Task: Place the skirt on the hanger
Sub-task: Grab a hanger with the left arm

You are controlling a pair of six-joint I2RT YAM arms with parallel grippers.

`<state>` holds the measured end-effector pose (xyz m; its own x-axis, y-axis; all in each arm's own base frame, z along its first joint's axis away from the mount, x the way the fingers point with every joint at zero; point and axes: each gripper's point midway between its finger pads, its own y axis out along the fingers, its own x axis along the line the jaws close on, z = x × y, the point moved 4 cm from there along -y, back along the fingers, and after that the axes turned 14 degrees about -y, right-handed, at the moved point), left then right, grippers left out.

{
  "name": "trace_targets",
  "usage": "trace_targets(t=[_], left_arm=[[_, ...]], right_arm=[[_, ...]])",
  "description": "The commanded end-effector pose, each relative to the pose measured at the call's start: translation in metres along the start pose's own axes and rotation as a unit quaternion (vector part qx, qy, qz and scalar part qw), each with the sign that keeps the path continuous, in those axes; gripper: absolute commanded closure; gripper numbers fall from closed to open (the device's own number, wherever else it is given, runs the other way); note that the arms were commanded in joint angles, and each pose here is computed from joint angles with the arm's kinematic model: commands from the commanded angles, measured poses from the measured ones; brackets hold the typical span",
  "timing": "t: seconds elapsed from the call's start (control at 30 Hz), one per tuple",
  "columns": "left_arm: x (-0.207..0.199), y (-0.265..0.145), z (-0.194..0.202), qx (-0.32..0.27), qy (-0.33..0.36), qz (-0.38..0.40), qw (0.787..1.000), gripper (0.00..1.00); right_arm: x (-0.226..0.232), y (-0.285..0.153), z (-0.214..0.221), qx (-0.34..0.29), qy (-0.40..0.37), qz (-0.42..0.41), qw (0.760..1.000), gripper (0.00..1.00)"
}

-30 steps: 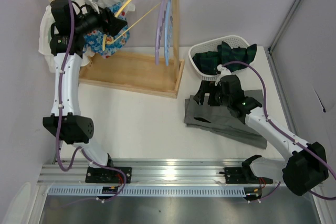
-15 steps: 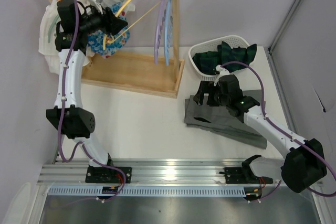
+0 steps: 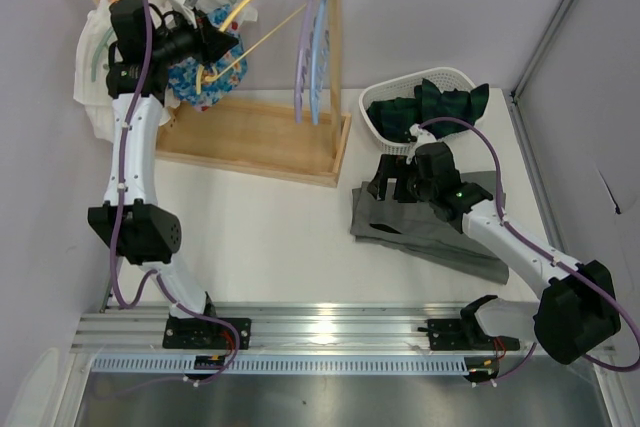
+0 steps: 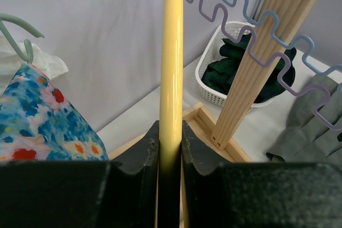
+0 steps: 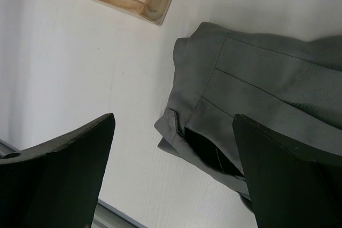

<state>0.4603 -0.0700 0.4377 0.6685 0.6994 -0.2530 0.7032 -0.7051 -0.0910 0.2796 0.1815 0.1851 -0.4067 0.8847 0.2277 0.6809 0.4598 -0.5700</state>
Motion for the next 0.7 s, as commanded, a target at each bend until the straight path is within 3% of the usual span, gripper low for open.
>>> trace_targets(t=[0.0, 0.07, 0.23, 0.5, 0.67], left_arm=[[-0.011, -0.009, -0.015, -0.016, 0.042, -0.001, 0.999, 0.82], [-0.010, -0.011, -0.017, -0.020, 0.045, -0.013, 0.999, 0.92], [-0.007, -0.021, -0.031, -0.047, 0.031, -0.071, 0.996, 0.99], [-0.040, -0.057, -0.081, -0.122, 0.015, -0.117, 0.986, 1.00], [-0.059, -0.081, -0.088, -0.140, 0.010, -0.143, 0.980, 1.00]], right_arm=[[0.005, -0.001, -0.018, -0.029, -0.003, -0.005, 1.000, 0.01], [0.005, -0.001, -0.018, -0.031, -0.003, -0.005, 1.000, 0.01], [0.006, -0.001, -0.020, -0.031, -0.001, -0.007, 0.999, 0.01], [0.007, -0.002, -0.019, -0.029, 0.001, -0.008, 1.000, 0.01], [0.002, -0.005, -0.018, -0.032, 0.015, 0.013, 0.999, 0.01]])
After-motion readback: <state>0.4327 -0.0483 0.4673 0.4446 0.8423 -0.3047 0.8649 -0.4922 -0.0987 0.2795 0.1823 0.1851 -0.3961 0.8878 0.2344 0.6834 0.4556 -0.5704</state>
